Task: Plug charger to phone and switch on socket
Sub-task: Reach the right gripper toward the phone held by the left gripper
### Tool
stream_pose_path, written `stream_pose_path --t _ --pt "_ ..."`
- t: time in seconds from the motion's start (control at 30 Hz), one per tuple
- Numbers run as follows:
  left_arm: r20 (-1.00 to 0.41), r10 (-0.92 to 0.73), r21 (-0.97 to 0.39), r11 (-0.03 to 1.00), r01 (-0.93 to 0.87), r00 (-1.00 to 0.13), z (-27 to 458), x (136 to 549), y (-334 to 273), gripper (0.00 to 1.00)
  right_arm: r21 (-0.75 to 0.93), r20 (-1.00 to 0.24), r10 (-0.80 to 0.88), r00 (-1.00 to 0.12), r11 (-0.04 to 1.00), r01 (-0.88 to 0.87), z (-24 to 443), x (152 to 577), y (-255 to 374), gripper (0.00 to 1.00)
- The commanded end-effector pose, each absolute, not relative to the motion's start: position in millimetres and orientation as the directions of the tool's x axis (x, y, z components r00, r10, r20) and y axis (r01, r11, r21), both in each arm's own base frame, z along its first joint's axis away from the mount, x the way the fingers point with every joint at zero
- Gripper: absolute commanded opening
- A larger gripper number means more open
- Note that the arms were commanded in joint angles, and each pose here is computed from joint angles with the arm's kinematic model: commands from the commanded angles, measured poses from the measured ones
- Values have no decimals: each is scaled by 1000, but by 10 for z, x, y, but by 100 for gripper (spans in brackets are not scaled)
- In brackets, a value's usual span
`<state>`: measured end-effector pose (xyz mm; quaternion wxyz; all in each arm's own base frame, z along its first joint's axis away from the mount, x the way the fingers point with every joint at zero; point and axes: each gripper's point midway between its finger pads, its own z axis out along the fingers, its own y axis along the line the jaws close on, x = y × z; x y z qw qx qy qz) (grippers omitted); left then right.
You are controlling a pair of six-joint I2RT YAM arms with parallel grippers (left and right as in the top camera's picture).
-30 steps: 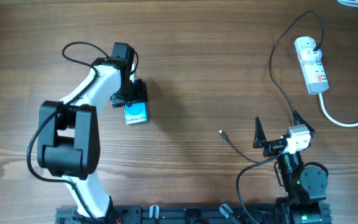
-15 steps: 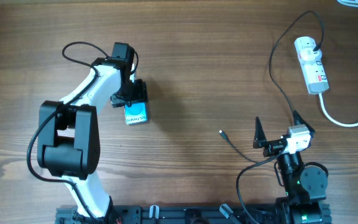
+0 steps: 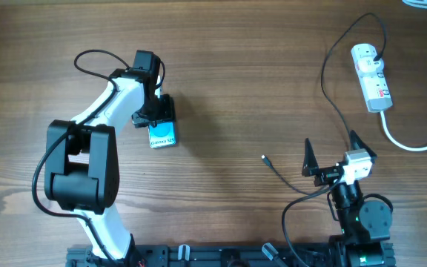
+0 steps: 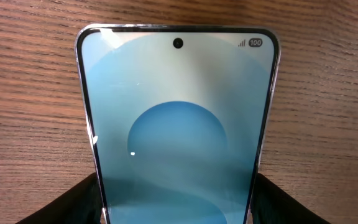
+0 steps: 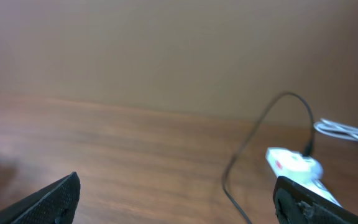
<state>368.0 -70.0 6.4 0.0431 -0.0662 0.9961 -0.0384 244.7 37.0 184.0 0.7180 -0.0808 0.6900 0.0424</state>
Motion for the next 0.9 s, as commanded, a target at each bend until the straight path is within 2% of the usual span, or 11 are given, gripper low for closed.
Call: stream_pose_path --t 0.0,0.07,0.23,0.33,0.4,0.43,0.47,0.63,0.73,0.87 --pt "-94 -105 -163 983 -89 -990 207 3672 -845 64 6 -997 33 75 942 -336 1972 2362 641 100" --pt "-90 -93 -180 981 -76 -992 212 3662 -876 64 84 -995 100 27 934 -347 2019 2339 653 100" --pt "-81 -85 -200 977 -67 -993 217 3644 -913 64 109 -994 97 -53 934 -339 2515 2315 651 100" --pt "-67 -77 -246 967 -58 -995 234 3621 -995 64 134 -977 70 -204 937 -322 2694 2411 660 100" --pt "-63 -54 -282 959 -34 -997 250 3607 -1061 64 152 -926 23 -377 936 -318 2652 2543 696 100" --pt "-63 -54 -282 959 -35 -997 250 3607 -1061 64 162 -908 10 -419 931 -328 2639 2585 727 100" --pt "-63 -55 -282 959 -35 -996 250 3607 -1060 64 195 -882 7 -470 916 -351 2657 2657 799 100" --pt "-59 -53 -301 953 -33 -997 259 3601 -1093 64 412 -822 67 -565 756 -509 2890 2977 1282 100" --pt "-52 -51 -327 944 -32 -997 274 3590 -1140 65 546 -721 102 -686 694 -470 2631 3102 1420 82" --pt "-52 -51 -327 944 -31 -997 273 3588 -1142 65 600 -607 33 -794 673 -432 2087 3172 1662 79"
